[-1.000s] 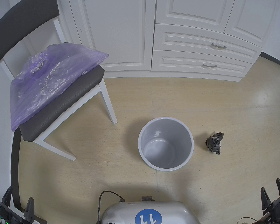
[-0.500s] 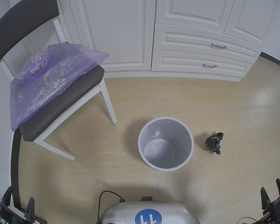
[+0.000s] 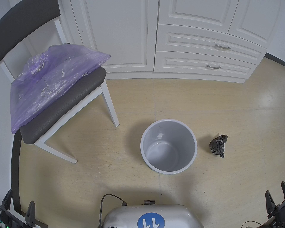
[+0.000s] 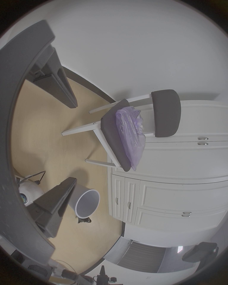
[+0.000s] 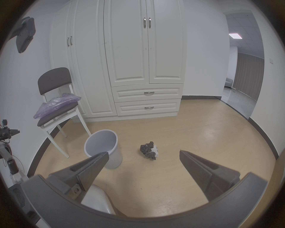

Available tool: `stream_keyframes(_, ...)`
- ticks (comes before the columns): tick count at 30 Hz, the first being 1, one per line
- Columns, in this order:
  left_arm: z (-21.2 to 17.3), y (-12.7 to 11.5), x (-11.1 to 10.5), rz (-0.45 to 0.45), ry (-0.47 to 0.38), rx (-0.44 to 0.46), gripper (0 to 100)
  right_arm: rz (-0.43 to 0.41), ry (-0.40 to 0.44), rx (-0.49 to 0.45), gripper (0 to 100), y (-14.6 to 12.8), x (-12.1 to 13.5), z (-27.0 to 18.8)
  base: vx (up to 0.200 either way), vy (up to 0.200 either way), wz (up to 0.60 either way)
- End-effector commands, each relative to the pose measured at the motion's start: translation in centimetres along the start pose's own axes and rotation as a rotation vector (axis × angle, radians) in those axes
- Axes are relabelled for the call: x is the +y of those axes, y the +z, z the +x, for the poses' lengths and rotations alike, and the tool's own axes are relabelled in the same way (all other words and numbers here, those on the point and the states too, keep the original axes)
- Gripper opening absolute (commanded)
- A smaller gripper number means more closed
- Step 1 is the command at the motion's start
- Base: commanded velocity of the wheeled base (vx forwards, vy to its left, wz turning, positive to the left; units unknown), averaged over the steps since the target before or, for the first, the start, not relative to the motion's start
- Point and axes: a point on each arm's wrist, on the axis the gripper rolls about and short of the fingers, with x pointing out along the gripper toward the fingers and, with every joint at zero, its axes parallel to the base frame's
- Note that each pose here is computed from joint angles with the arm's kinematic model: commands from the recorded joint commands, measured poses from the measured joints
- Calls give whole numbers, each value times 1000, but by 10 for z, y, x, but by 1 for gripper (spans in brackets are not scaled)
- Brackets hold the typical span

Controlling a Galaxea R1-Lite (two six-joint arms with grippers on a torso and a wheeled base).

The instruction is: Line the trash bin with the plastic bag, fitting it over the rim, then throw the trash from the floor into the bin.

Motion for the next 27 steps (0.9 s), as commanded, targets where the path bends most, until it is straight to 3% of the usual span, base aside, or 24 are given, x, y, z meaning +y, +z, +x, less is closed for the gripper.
stream_keyframes(1,0,-5,0,0,1,0,100,0,-1,0,100,-5,0,0,0,0,0)
stream_keyframes(6,0,-5,0,20,-16,0,100,-9,-3,0,100,-5,0,0,0,0,0)
stream_keyframes(12,0,-5,-1,45,-40,-5,100,-84,43,11,100,-6,1,0,0,0,0)
stream_keyframes(18,0,-4,-1,42,-34,-8,100,-80,46,8,100,-6,1,0,0,0,0)
stream_keyframes(22,0,-5,-1,23,-28,-1,100,-22,20,10,100,-6,0,0,0,0,0)
stream_keyframes(24,0,-5,0,-16,6,-1,100,-23,17,9,100,-6,0,0,0,0,0)
stream_keyframes(27,0,-4,0,-7,15,-6,100,-52,20,5,100,-6,0,0,0,0,0)
